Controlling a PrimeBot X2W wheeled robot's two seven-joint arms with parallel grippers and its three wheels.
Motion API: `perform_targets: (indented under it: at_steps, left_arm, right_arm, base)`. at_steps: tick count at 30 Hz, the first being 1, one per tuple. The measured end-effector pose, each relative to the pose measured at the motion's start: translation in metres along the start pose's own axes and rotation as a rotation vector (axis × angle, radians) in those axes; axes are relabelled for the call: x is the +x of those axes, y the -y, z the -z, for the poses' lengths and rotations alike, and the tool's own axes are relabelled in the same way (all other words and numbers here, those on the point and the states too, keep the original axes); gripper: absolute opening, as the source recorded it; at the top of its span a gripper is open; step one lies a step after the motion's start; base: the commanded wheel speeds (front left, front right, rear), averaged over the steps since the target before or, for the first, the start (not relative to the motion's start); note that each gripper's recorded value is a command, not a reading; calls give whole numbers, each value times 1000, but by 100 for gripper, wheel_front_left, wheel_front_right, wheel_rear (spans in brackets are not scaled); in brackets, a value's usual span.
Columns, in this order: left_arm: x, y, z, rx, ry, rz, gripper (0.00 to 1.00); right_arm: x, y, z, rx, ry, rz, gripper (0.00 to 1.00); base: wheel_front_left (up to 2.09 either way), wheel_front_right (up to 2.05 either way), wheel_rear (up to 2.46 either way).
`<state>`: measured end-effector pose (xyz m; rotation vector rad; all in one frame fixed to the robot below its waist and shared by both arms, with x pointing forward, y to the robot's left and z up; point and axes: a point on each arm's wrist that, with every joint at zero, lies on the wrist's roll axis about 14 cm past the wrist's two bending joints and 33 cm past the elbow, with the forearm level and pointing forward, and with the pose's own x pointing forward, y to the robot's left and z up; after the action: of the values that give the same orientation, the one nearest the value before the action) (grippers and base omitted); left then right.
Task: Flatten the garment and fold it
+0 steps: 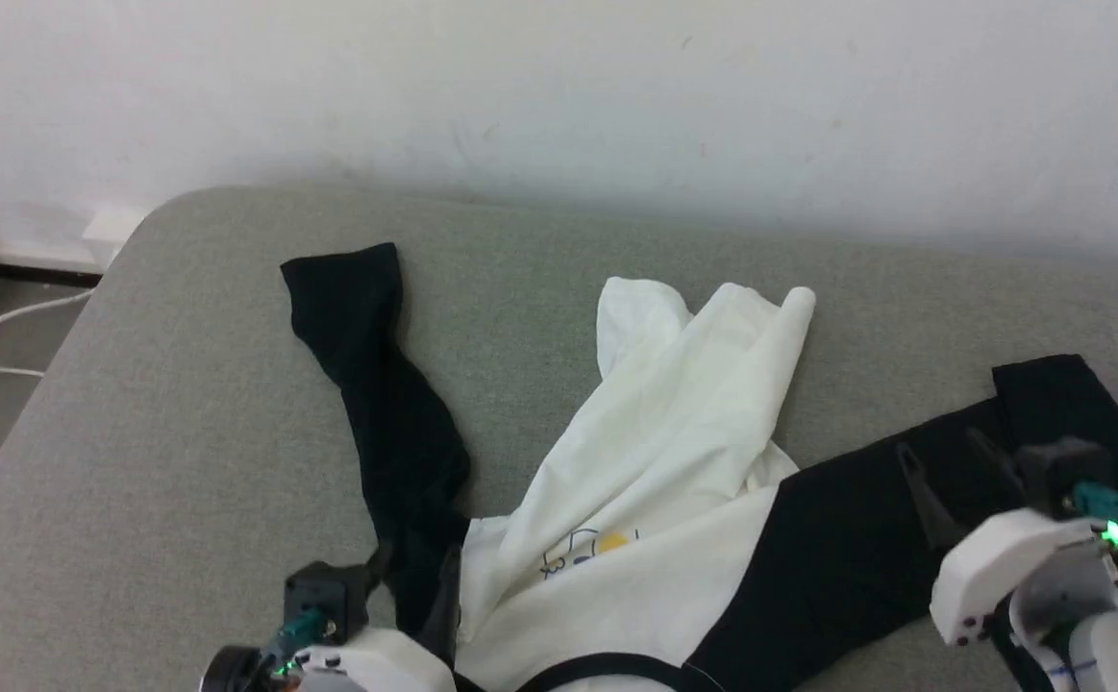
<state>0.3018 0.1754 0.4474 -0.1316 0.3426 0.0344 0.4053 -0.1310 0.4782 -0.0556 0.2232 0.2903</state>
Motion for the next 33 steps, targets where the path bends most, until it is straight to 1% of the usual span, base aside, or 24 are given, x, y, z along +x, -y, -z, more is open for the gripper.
perform_targets:
  at_steps: [3,6,8,10,13,17,20,24,25,26,29,33]
  left_arm:
    - [10,-1,-37,24,168,3,100]
    - [16,-5,-52,19,256,-13,100]
    - [19,-8,-55,19,285,-27,100]
    - [22,-10,-55,21,297,-39,100]
    - [26,-10,-52,17,297,-45,100]
    - [28,-15,-45,7,281,-71,100]
    - [30,-19,-40,4,265,-92,100]
    - [32,-26,-35,7,249,-112,100]
    - [32,-28,-33,7,243,-118,100]
    - [32,-29,-31,8,241,-123,100]
    - [33,-32,-27,7,230,-133,100]
    - [34,-31,-25,10,227,-127,100]
  right_arm:
    - [20,-11,-8,-54,-56,-78,100]
    - [37,-31,-4,-90,-156,-174,100]
    - [47,-41,5,-127,-236,-228,100]
    - [56,-46,17,-165,-319,-262,100]
    - [68,-49,34,-184,-428,-295,100]
    - [80,-53,57,-225,-544,-332,100]
    - [85,-60,74,-249,-605,-366,100]
    - [97,-70,81,-270,-628,-408,100]
    - [98,-71,82,-268,-635,-415,42]
    - [100,-72,84,-269,-639,-422,0]
    - [104,-72,86,-263,-633,-429,0]
    - [108,-57,84,-211,-607,-380,0]
  base:
    - [0,0,0]
    - [0,0,0]
    - [0,0,0]
    - [0,0,0]
    - [0,0,0]
    - [0,0,0]
    - [0,0,0]
    - [0,0,0]
    - [0,0,0]
    - [0,0,0]
    - [0,0,0]
    - [0,0,0]
